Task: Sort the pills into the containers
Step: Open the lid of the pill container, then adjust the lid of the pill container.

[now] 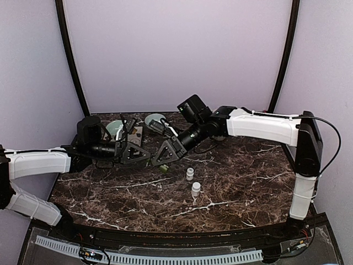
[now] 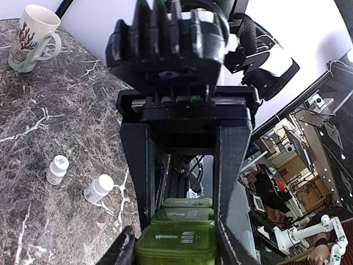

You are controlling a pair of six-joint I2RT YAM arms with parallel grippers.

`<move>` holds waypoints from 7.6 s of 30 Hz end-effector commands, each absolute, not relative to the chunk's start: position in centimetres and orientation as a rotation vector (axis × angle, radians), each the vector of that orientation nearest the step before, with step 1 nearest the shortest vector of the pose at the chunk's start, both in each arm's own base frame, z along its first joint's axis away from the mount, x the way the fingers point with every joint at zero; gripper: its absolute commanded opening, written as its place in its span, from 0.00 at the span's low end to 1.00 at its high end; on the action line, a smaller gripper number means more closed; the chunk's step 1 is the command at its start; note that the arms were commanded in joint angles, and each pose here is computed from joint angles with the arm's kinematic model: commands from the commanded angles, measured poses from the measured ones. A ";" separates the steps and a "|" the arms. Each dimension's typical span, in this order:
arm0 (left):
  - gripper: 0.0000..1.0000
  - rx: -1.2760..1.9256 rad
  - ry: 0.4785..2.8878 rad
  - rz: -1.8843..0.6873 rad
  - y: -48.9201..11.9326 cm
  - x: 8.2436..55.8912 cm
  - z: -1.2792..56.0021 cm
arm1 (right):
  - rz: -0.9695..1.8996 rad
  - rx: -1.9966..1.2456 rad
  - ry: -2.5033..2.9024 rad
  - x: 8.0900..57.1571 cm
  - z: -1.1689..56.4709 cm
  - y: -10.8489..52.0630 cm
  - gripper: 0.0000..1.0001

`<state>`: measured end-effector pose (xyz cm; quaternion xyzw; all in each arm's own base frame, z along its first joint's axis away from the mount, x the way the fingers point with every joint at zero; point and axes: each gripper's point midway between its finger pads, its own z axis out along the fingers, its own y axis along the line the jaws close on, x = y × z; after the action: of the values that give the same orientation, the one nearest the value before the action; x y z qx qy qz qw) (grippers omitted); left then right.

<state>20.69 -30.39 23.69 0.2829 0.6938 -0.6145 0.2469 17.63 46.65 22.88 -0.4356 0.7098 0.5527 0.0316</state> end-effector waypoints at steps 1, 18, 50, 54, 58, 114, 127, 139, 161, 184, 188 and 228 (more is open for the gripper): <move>0.32 0.773 1.910 -1.674 -30.7 21.0 24.1 | 1.543 -1.405 2.145 18.5 22.8 47.4 0.00; 0.33 0.726 1.978 -1.644 -31.2 22.4 24.1 | 1.251 -1.505 2.183 18.6 20.5 47.7 0.00; 0.57 0.627 2.078 -1.567 -30.9 23.6 23.2 | 0.998 -1.519 2.168 19.0 19.7 47.4 0.00; 0.58 0.615 2.104 -1.541 -30.8 23.9 22.7 | 0.986 -1.514 2.158 19.0 19.8 47.3 0.00; 0.58 0.604 2.132 -1.516 -30.8 24.1 22.1 | 0.980 -1.504 2.152 19.0 20.0 47.1 0.00; 0.61 0.652 2.230 -1.359 -31.9 27.6 18.4 | 0.984 -1.593 2.092 17.2 22.1 48.1 0.00; 0.65 0.662 2.065 -1.442 -30.8 24.9 21.4 | 1.090 -1.395 2.091 19.4 24.2 47.6 0.00; 0.69 0.663 1.931 -1.459 -29.7 23.3 24.7 | 1.121 -1.364 2.067 19.6 24.8 47.5 0.00; 0.59 0.679 1.981 -1.442 -29.7 23.2 23.9 | 1.123 -1.392 2.046 19.1 25.3 47.6 0.00; 0.55 0.666 2.055 -1.379 -30.4 25.3 22.6 | 0.969 -1.505 2.023 17.9 24.0 47.7 0.00; 0.55 0.653 2.052 -1.379 -30.5 25.6 22.7 | 0.936 -1.527 2.016 17.6 23.7 47.6 0.00; 0.51 0.652 2.157 -1.483 -31.2 24.9 20.8 | 0.542 -1.531 1.899 17.6 23.1 46.7 0.00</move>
<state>24.96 -31.01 19.98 0.2293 0.7844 -0.5294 0.2279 17.25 46.39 20.52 -0.5861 0.7371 0.2031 0.2681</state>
